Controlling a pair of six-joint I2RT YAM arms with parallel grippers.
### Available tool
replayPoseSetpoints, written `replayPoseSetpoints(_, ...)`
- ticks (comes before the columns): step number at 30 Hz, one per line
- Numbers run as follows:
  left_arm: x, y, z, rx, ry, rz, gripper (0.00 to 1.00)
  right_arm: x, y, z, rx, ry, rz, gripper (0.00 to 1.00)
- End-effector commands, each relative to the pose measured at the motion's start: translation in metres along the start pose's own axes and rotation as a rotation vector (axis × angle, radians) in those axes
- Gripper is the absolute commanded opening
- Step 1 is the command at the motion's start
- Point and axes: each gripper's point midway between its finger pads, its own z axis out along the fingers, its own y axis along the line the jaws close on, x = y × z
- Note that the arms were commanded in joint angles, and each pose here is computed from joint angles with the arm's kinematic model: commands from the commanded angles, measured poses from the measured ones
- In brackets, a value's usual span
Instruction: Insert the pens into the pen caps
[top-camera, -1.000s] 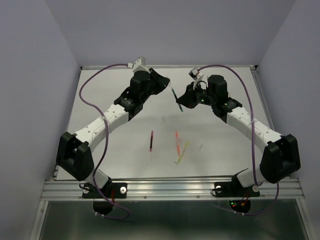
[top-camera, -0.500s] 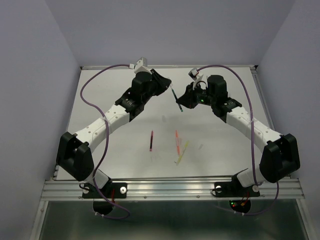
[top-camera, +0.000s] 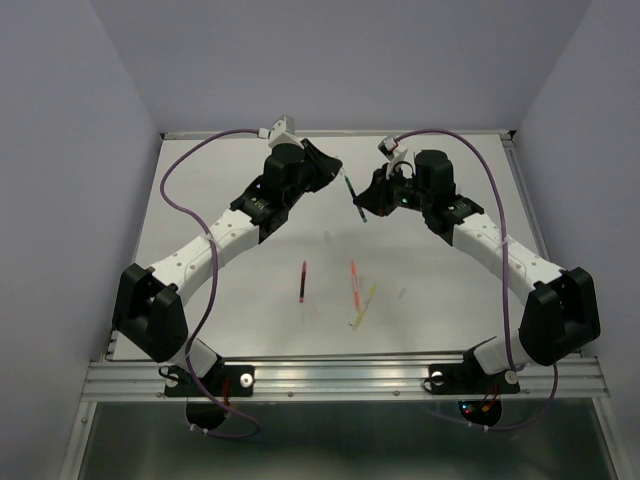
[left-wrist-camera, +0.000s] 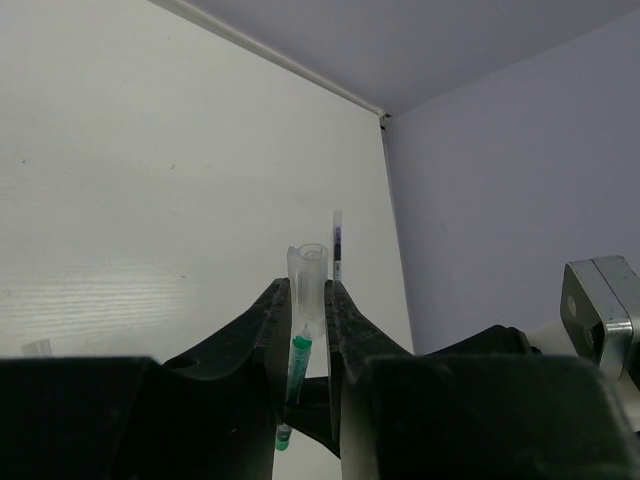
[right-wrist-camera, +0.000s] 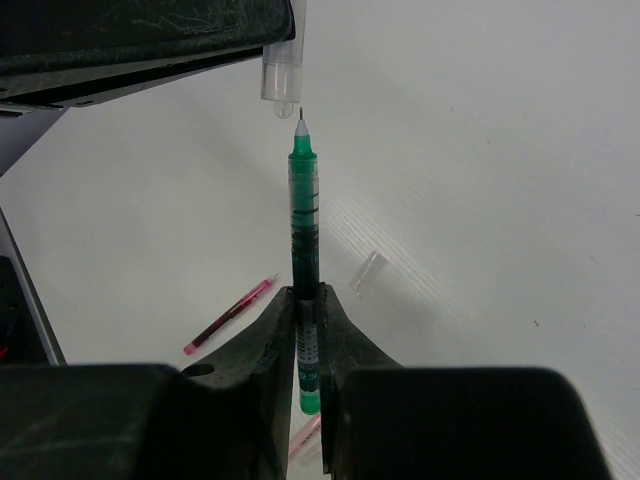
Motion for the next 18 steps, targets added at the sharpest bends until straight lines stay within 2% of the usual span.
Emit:
replayPoseSetpoints(1,-0.0107,-0.0226,-0.0105,0.073,-0.03,0.009,0.0,-0.0368,0.012,-0.0069,-0.014,-0.086,-0.061,0.08)
replayPoseSetpoints(9,-0.005,-0.0183,-0.0079,0.064,-0.02,0.008,0.0,-0.039,0.0218,-0.0088,-0.063,-0.088,-0.062,0.08)
replayPoseSetpoints(18,-0.0028,-0.0169,-0.0082,0.066,-0.013,0.01,0.0,-0.0447,0.0188,-0.0142,-0.021,-0.115,-0.053,0.08)
